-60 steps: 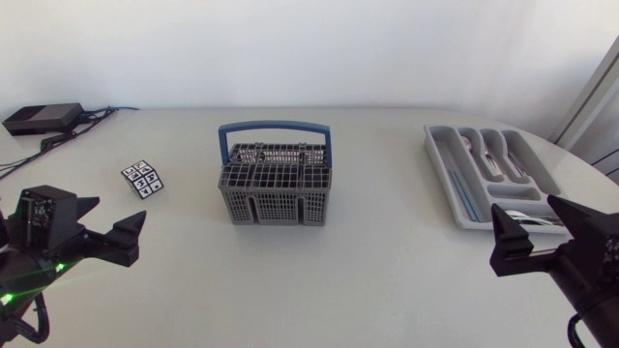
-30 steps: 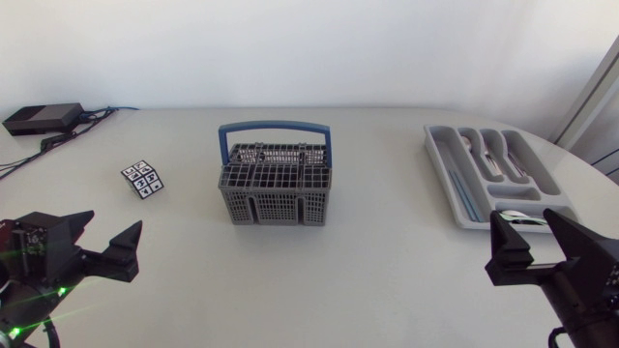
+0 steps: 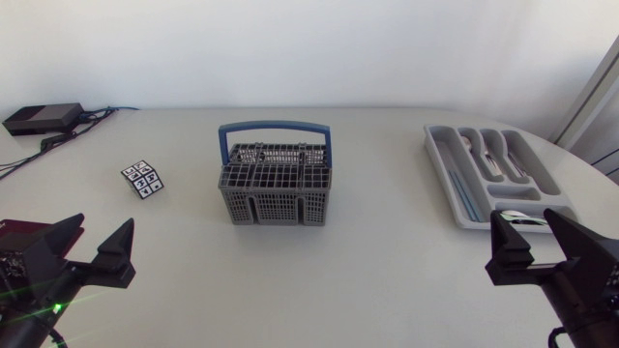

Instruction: Transfer all utensils from the basket to the drawer tray.

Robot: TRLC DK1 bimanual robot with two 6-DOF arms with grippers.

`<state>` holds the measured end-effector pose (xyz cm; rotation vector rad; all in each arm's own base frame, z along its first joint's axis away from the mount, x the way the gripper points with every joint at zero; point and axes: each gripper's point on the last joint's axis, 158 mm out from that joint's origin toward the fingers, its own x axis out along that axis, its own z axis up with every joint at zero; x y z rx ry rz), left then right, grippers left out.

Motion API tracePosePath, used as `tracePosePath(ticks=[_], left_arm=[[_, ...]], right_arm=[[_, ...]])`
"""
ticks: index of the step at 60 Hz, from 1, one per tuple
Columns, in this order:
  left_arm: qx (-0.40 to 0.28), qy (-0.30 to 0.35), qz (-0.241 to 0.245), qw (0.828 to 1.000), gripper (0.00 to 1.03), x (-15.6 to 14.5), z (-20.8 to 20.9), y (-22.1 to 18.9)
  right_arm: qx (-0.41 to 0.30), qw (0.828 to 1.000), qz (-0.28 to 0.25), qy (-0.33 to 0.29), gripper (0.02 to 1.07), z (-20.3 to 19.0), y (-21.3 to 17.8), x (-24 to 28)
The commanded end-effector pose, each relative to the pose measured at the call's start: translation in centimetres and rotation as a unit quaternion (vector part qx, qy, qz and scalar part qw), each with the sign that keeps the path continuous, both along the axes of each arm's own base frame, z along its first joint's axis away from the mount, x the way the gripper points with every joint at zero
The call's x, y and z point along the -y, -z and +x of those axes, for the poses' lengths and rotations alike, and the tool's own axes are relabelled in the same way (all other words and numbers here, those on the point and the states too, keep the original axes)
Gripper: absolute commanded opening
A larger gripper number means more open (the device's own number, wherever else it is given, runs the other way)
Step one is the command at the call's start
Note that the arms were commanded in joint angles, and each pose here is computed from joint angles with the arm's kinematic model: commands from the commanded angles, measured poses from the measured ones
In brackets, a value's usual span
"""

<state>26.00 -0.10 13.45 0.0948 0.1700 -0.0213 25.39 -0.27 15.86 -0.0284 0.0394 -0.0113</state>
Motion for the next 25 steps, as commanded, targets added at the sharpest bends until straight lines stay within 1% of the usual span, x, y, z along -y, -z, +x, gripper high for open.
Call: tracePosePath(ticks=[1,13,25], left_arm=[[0.006,-0.003,-0.023,1.0,0.98,0.09,-0.18,0.67],[0.036,-0.006,-0.048,0.998,0.98,0.17,-0.48,0.3],[0.036,-0.006,-0.048,0.998,0.98,0.17,-0.48,0.3]], right_arm=[[-0.009,1.0,0.014,0.0,1.03,0.05,0.95,-0.08],[-0.009,1.0,0.014,0.0,1.03,0.05,0.95,-0.08],[-0.009,1.0,0.014,0.0,1.03,0.05,0.95,-0.08]])
